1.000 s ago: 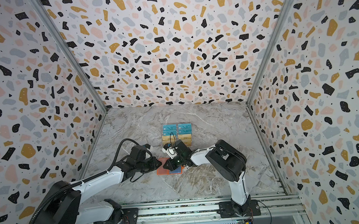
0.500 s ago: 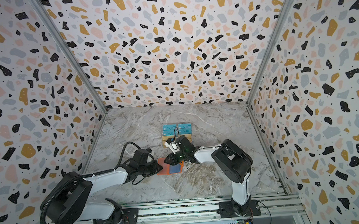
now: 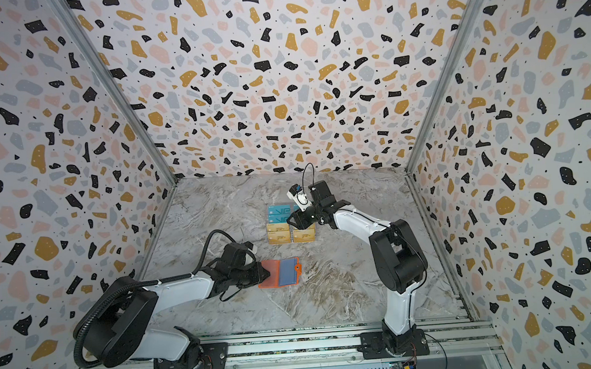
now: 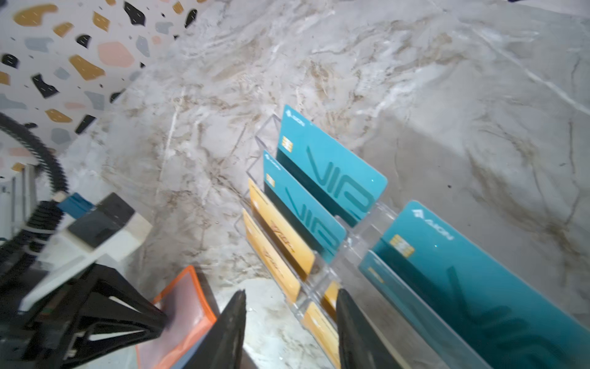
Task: Put the credit cards into the card holder
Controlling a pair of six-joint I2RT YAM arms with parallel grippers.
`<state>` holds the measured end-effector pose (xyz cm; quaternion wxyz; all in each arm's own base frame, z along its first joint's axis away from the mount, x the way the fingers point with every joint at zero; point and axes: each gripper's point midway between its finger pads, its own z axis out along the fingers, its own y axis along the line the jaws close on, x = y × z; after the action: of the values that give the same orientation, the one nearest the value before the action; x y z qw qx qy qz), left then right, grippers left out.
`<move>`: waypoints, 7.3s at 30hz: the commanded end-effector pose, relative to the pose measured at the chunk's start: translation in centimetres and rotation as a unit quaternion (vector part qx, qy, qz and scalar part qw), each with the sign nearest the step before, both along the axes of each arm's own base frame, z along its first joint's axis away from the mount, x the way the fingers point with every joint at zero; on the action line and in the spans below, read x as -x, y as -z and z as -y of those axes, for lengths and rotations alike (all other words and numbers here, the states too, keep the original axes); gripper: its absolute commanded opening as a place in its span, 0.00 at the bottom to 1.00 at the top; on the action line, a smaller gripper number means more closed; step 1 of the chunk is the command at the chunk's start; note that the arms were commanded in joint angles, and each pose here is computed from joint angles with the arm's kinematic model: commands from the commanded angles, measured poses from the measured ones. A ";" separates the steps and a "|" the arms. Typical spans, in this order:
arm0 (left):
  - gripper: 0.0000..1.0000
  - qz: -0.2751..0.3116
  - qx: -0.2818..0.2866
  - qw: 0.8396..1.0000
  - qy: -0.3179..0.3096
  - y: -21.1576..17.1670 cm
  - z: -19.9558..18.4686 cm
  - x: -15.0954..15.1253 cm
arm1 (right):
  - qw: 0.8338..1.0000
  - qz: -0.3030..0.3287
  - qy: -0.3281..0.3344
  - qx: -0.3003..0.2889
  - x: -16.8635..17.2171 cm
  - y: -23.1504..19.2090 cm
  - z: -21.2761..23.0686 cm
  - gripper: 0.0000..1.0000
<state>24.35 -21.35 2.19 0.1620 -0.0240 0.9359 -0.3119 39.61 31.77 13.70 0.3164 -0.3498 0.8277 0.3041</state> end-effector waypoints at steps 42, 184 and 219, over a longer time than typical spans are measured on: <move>0.18 -0.027 -0.035 0.999 0.022 1.0 -0.6 0.8 | 0.986 -0.024 -0.058 0.152 1.9 6.3 2.6 0.37; 0.17 -0.018 -0.014 1.000 0.002 0.2 -1.2 1.7 | 0.895 -0.358 0.140 -0.226 13.7 8.3 -1.6 0.00; 0.18 -0.020 -0.006 1.000 0.003 0.2 -1.2 2.2 | 0.880 -0.367 0.167 -0.251 13.7 9.9 -2.8 0.00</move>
<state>22.84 -20.33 2.39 0.1515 -0.0266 0.9395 -0.3062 25.77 34.49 3.90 0.1085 0.0126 0.8275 0.5507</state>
